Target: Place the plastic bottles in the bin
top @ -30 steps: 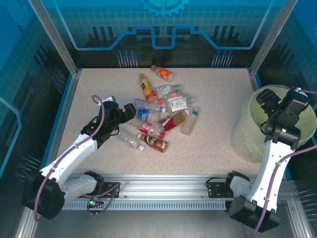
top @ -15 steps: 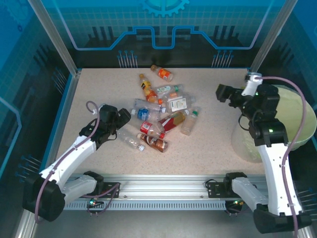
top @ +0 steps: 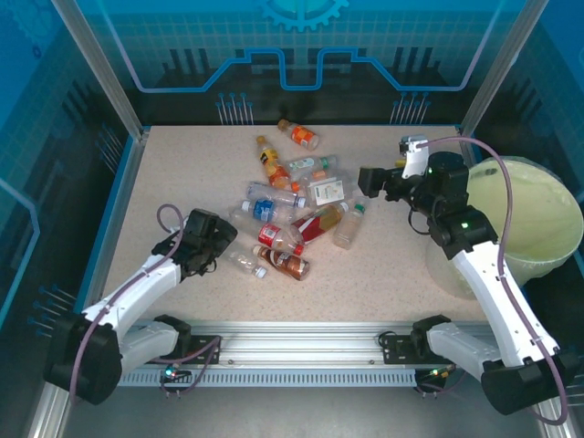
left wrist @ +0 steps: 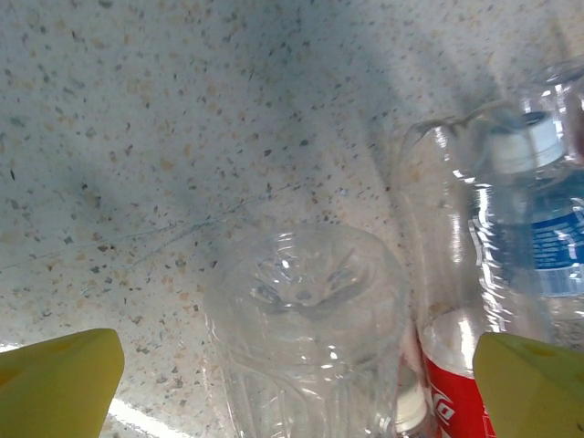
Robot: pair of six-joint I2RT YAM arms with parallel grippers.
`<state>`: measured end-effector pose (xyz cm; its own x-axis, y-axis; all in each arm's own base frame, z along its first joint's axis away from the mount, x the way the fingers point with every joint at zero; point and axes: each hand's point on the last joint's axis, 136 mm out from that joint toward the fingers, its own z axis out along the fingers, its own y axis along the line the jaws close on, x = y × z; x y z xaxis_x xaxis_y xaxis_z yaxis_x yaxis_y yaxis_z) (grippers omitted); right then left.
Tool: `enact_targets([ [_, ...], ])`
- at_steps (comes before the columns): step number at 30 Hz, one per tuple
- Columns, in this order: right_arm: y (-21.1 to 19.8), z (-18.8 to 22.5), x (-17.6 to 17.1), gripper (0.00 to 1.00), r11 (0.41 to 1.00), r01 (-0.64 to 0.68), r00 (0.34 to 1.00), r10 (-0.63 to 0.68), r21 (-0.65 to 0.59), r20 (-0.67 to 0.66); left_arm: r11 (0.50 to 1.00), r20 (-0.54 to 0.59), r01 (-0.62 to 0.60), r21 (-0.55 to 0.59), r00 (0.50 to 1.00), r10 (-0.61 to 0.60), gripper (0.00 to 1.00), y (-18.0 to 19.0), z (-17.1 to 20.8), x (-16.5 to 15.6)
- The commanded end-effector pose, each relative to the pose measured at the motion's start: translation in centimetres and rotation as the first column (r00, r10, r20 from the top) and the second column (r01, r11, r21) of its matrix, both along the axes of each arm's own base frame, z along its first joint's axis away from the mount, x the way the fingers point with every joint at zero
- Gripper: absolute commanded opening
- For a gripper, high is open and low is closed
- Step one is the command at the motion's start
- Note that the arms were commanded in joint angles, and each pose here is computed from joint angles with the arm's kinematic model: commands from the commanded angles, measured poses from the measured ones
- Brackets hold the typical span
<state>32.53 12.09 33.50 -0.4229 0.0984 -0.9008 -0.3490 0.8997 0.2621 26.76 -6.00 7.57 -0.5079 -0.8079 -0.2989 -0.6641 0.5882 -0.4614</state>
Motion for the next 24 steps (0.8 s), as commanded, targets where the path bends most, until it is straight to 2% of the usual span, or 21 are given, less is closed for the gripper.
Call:
enact_targets([
  [1, 1.5, 0.7, -0.4, 1.00, 0.996, -0.071, 0.997, 0.070, 0.045, 0.031, 0.999, -0.017, -0.033, -0.040, 0.999, 0.033, 0.99, -0.3, -1.2, 0.4],
  [7, 1.9, 0.4, -1.3, 1.00, 0.993, -0.111, 0.993, 0.109, 0.034, 0.037, 0.999, 0.003, 0.020, -0.042, 1.000, -0.020, 0.96, -1.1, -2.8, 1.7],
  [14, 2.6, 0.1, -2.0, 1.00, 0.986, -0.152, 0.987, 0.148, 0.062, 0.059, 0.999, 0.001, 0.029, -0.031, 1.000, -0.029, 0.72, -1.1, -4.3, 2.2],
  [20, 3.3, 0.2, -2.0, 1.00, 0.980, -0.182, 0.982, 0.177, 0.081, 0.067, 0.995, 0.083, 0.101, 0.011, 0.991, -0.102, 0.59, -1.2, -2.2, 3.3],
  [24, 3.7, 0.0, -1.8, 1.00, 0.978, -0.190, 0.981, 0.185, 0.085, 0.063, 0.981, 0.190, 0.192, 0.037, 0.962, -0.196, 0.55, -2.1, 0.8, 4.3],
])
